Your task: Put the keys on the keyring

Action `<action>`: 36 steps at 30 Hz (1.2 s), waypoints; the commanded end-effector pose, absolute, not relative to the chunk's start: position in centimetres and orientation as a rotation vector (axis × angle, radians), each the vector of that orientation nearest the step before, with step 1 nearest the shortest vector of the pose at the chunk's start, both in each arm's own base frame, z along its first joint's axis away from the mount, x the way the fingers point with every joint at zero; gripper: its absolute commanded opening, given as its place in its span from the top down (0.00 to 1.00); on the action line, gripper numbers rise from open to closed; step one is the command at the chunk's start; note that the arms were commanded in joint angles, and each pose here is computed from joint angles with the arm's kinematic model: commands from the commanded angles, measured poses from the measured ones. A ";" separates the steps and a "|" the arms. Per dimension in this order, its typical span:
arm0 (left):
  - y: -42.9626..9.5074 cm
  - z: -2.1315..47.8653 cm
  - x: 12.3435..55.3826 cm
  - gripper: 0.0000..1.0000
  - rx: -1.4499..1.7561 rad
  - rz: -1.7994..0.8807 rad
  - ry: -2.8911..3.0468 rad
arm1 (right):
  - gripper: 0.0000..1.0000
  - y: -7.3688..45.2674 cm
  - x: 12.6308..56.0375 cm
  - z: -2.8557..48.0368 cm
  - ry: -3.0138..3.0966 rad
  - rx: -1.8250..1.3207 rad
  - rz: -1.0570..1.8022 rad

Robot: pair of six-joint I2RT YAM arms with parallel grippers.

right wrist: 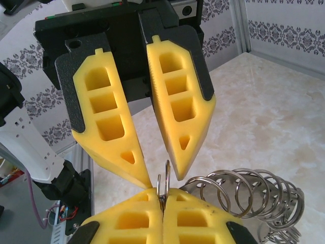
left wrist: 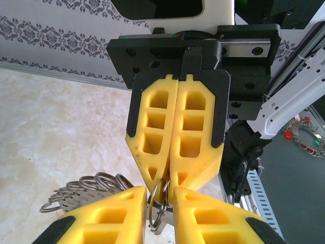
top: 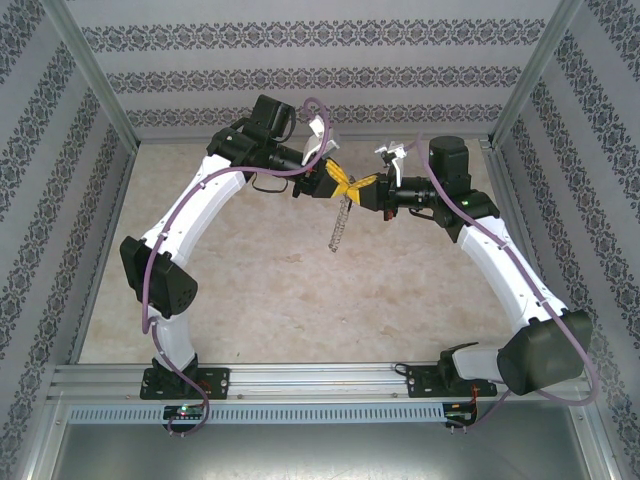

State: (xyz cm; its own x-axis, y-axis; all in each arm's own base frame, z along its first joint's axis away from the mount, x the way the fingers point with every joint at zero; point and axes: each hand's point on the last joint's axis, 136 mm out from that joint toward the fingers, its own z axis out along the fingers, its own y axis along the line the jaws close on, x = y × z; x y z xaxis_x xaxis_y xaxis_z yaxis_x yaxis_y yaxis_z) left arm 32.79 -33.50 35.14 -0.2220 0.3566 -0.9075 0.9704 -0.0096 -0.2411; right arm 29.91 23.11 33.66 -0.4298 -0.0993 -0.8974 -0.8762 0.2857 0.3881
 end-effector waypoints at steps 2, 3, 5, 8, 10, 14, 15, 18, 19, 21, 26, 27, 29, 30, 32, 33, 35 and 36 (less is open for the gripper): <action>-33.3 35.4 32.2 0.79 1.415 -1.281 1.614 | 1.00 23.3 29.7 35.4 1.669 -0.936 1.194; -33.3 35.5 32.1 0.80 1.417 -1.287 1.613 | 1.00 23.3 29.8 35.4 1.669 -0.936 1.193; -33.3 35.3 32.0 0.80 1.419 -1.294 1.616 | 1.00 23.3 29.8 35.4 1.670 -0.936 1.194; -33.4 35.2 31.9 0.84 1.422 -1.317 1.616 | 1.00 23.3 29.9 35.4 1.669 -0.935 1.192; -33.4 35.3 31.8 0.90 1.422 -1.334 1.608 | 1.00 23.3 29.9 35.3 1.672 -0.933 1.193; -33.6 35.4 31.7 1.00 1.420 -1.368 1.592 | 1.00 23.2 30.0 35.2 1.672 -0.929 1.189; -33.7 35.4 31.7 1.00 1.417 -1.378 1.588 | 1.00 23.2 30.0 35.2 1.674 -0.926 1.191; -34.1 35.4 32.6 1.00 1.368 -1.396 1.599 | 1.00 23.2 30.2 35.1 1.678 -0.912 1.196; -34.3 35.4 33.1 1.00 1.345 -1.392 1.601 | 1.00 23.2 30.2 35.1 1.681 -0.906 1.200; -34.7 35.4 34.1 1.00 1.288 -1.384 1.614 | 1.00 23.1 30.5 35.0 1.689 -0.888 1.200; -35.0 35.6 35.9 1.00 1.169 -1.358 1.652 | 0.69 22.4 31.1 35.3 1.702 -0.819 1.215; -35.1 35.7 36.2 1.00 1.149 -1.352 1.658 | 0.64 22.2 31.2 35.4 1.700 -0.804 1.216; -35.1 35.6 36.7 1.00 1.120 -1.343 1.666 | 0.59 21.7 31.3 35.7 1.701 -0.770 1.215; -35.0 35.7 36.8 1.00 1.105 -1.343 1.668 | 0.58 21.3 31.4 35.8 1.701 -0.749 1.214; -35.0 35.9 37.0 1.00 1.082 -1.352 1.657 | 0.57 20.7 31.5 35.9 1.709 -0.713 1.206; -34.9 35.9 37.2 1.00 1.067 -1.355 1.656 | 0.55 20.4 31.6 35.9 1.714 -0.693 1.200; -34.8 36.1 37.3 1.00 1.045 -1.356 1.651 | 0.54 19.7 32.0 35.7 1.731 -0.639 1.182; -34.8 36.1 37.5 1.00 1.029 -1.353 1.653 | 0.54 19.4 32.1 35.7 1.736 -0.615 1.177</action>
